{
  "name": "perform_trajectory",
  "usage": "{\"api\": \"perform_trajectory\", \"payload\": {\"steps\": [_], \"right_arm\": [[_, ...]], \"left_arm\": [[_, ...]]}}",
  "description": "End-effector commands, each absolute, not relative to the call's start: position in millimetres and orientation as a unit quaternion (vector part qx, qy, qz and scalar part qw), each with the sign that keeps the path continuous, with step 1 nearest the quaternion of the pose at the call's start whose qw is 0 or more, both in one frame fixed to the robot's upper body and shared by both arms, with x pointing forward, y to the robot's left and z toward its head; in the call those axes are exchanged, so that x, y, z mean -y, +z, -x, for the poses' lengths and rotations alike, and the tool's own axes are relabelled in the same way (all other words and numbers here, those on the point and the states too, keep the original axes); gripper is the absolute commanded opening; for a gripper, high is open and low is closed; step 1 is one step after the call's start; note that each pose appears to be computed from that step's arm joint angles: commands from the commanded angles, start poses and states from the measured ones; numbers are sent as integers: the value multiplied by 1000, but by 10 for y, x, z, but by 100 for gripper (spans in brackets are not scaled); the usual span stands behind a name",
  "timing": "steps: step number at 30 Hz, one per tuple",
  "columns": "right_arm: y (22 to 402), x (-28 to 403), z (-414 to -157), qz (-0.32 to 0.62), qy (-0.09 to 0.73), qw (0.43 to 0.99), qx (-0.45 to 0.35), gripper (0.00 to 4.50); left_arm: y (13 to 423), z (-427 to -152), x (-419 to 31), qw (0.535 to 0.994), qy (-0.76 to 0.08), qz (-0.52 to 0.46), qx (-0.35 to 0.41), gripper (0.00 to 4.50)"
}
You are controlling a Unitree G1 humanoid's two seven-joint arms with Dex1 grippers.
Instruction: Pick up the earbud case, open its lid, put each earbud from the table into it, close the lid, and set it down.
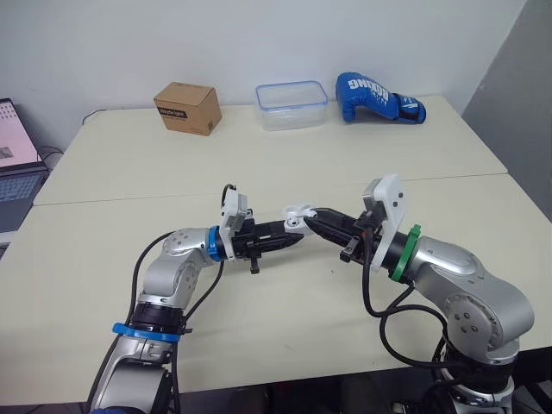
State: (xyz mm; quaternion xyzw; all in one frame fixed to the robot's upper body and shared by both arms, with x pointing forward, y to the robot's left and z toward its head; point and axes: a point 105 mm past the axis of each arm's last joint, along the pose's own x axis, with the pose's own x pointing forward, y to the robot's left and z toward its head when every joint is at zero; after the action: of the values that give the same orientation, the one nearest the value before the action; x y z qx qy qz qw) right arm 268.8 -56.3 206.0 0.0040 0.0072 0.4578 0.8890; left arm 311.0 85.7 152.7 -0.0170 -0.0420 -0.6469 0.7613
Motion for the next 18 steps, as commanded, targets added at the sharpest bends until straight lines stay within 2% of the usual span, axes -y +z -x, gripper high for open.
{"api": "perform_trajectory", "payload": {"steps": [1,18], "right_arm": [[2107,545,-2649,-3,466,885,19,40],[2208,531,-2696,1,464,885,45,40]], "left_arm": [[1656,-3069,-812,750,-658,4,65,74],[1630,-2991,-792,744,-666,2,58,74]]}}
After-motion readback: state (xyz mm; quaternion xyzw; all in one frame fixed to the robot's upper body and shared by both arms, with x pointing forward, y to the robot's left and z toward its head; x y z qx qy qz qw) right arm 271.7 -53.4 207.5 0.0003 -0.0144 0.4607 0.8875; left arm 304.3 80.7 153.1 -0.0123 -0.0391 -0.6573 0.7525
